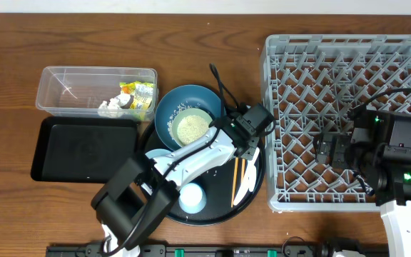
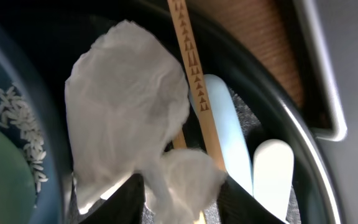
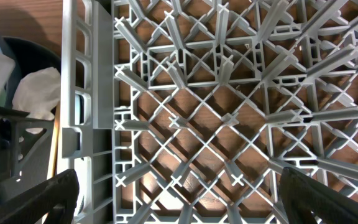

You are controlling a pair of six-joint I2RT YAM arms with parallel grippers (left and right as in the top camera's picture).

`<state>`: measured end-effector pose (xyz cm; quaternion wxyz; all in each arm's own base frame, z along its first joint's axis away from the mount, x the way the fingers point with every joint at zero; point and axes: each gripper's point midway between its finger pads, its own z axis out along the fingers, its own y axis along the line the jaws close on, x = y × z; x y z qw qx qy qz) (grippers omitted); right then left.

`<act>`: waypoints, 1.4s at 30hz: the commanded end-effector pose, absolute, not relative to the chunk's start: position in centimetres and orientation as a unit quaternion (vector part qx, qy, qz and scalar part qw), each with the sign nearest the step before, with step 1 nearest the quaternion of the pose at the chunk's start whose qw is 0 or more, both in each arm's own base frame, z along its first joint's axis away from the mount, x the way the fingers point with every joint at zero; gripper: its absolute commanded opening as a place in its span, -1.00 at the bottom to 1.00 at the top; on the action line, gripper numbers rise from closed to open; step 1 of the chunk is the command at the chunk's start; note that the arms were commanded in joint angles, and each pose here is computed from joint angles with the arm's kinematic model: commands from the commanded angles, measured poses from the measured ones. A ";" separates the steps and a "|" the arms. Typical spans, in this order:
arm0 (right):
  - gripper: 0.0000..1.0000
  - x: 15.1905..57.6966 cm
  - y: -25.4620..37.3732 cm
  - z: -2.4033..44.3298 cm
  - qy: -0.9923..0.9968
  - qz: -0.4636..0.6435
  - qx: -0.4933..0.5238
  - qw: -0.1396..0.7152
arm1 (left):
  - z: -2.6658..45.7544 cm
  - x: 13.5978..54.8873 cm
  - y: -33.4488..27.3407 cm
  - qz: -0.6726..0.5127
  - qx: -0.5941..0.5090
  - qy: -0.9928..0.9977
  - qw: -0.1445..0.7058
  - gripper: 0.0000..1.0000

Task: Sort waste into correct bins and load items into the dishwasher rack
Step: 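Reach left gripper to the black tray and grasp the white tissue, then place the tissue into the clear plastic bin with left gripper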

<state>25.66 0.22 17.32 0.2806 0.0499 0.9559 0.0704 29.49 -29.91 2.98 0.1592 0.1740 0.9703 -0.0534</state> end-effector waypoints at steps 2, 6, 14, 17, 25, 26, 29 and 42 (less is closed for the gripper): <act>0.98 25.9 0.4 18.1 0.953 0.073 0.050 0.289 | 2.1 29.7 -29.7 -0.040 0.174 0.971 0.157 -0.52; 0.99 25.8 0.4 18.0 0.954 0.073 0.051 0.288 | 2.1 29.7 -29.6 -0.040 0.174 0.971 0.157 -0.88; 0.98 25.8 0.4 18.0 0.953 0.073 0.050 0.288 | 5.5 29.6 -29.5 -0.056 0.172 0.967 0.177 -0.88; 0.99 25.9 0.4 18.0 0.953 0.073 0.050 0.288 | 8.8 29.5 -29.4 -0.076 0.169 0.962 0.202 -0.88; 0.98 25.8 0.4 18.0 0.953 0.073 0.050 0.288 | 16.9 30.6 -27.4 -0.111 0.166 0.936 0.289 -0.88; 0.98 25.8 0.4 18.0 0.953 0.073 0.050 0.288 | 17.6 31.1 -26.4 -0.106 0.152 0.936 0.300 -0.88; 0.98 25.8 0.4 18.0 0.953 0.073 0.050 0.288 | 18.8 33.2 -22.7 -0.082 0.105 0.938 0.320 -0.88; 0.99 25.8 0.4 18.0 0.954 0.073 0.051 0.288 | 19.0 40.3 -4.3 -0.005 -0.132 0.932 0.336 -0.88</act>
